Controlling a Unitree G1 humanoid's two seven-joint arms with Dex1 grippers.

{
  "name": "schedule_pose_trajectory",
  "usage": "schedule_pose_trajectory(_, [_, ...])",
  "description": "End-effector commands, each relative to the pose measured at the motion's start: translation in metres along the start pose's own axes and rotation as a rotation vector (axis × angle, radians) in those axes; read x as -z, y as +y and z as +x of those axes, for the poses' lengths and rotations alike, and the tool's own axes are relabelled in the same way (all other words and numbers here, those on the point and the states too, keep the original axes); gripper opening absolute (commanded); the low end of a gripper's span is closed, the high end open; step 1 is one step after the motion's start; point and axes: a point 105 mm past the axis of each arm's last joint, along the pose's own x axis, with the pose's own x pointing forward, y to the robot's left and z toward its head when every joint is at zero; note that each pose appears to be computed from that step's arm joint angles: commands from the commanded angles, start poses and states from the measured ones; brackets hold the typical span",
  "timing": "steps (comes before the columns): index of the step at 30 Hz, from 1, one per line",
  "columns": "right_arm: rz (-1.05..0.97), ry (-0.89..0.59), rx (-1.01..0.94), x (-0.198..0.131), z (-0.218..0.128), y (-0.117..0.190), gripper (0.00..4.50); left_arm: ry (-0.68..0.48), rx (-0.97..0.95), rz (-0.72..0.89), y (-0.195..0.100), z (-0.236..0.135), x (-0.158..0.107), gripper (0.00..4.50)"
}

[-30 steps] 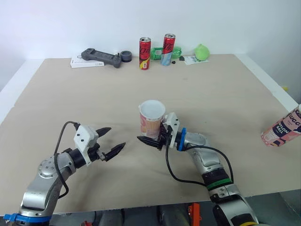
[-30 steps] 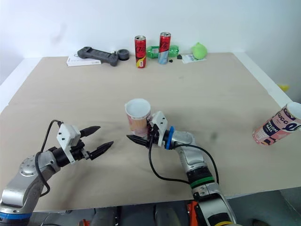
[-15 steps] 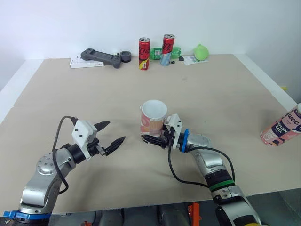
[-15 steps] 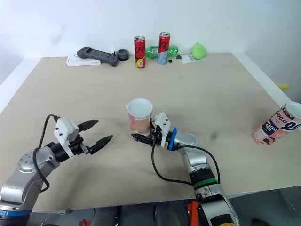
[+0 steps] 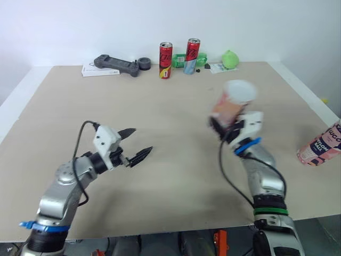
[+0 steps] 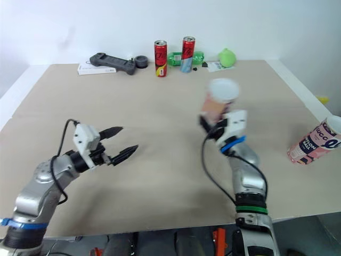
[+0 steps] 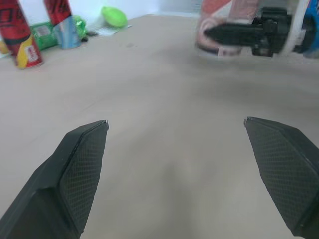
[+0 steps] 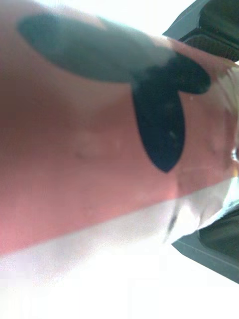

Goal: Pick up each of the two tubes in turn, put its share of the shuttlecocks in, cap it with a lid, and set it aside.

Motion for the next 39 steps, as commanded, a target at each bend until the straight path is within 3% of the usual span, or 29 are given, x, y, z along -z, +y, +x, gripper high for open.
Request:
schedule_pose_trajectory(1, [-0.092,-0.023,0.285,-0.008,-0.009,-0.057,2.86,-0.038,0.117,0.021,-0.021,0.025,-0.009,4.5])
schedule_pose_trajectory(8, [-0.101,0.024,0.468,0.006,-0.017,-0.095,2.86,-0.082,0.193,0.036,-0.03,0.052,-0.019,4.5])
schedule_pose_trajectory(18, [-0.04,0.068,0.475,0.029,-0.022,-0.096,2.86,-0.082,0.203,0.037,-0.031,0.057,-0.018,4.5])
schedule_pose_trajectory(22, [-0.028,0.062,0.481,0.029,-0.024,-0.096,4.47,-0.077,0.194,0.032,-0.032,0.055,-0.016,4.5])
schedule_pose_trajectory(29, [-0.043,0.031,0.446,0.02,-0.028,-0.088,4.47,-0.079,0.181,0.015,-0.031,0.055,-0.014,4.5])
schedule_pose_trajectory(39, [-0.043,0.039,0.411,0.01,-0.06,-0.07,4.47,-0.08,0.192,-0.021,-0.034,0.057,-0.007,4.5])
